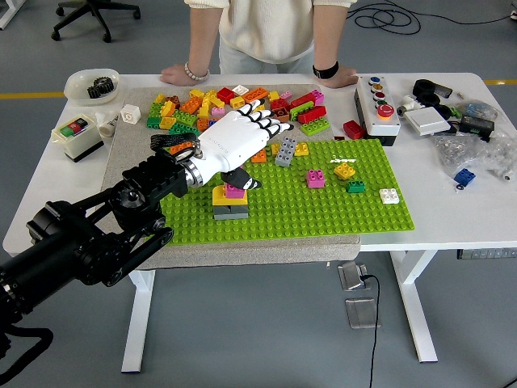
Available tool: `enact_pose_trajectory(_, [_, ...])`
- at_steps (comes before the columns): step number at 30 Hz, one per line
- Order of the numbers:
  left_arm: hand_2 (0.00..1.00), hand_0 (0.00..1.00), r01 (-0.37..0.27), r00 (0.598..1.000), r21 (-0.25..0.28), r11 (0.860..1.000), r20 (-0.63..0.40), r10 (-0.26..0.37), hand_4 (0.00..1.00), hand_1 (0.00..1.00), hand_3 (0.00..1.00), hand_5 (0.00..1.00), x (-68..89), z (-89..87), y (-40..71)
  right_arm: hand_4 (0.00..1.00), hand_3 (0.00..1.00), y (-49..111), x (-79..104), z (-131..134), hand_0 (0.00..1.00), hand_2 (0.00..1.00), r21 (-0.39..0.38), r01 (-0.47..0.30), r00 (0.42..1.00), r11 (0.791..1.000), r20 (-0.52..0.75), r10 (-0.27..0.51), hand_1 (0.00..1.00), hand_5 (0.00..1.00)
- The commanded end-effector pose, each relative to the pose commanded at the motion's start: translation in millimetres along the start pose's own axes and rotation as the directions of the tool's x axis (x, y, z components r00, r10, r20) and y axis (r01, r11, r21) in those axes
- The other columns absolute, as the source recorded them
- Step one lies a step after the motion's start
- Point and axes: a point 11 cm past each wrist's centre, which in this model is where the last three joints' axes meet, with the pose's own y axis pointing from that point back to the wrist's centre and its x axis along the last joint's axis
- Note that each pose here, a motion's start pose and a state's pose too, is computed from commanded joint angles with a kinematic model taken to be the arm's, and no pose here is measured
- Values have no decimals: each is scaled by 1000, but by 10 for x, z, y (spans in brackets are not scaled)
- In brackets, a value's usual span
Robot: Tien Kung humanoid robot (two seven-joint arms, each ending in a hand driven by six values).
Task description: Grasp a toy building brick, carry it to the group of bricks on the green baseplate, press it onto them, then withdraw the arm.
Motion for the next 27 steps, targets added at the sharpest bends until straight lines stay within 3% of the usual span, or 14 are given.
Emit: enact_pose_trajectory(27, [880, 998, 18, 1000, 24, 1000, 5, -18, 998, 927, 915, 134, -2, -105, 34, 843, 640, 0, -7, 7, 745, 682, -1, 0, 1000, 1000, 4, 0, 640, 520])
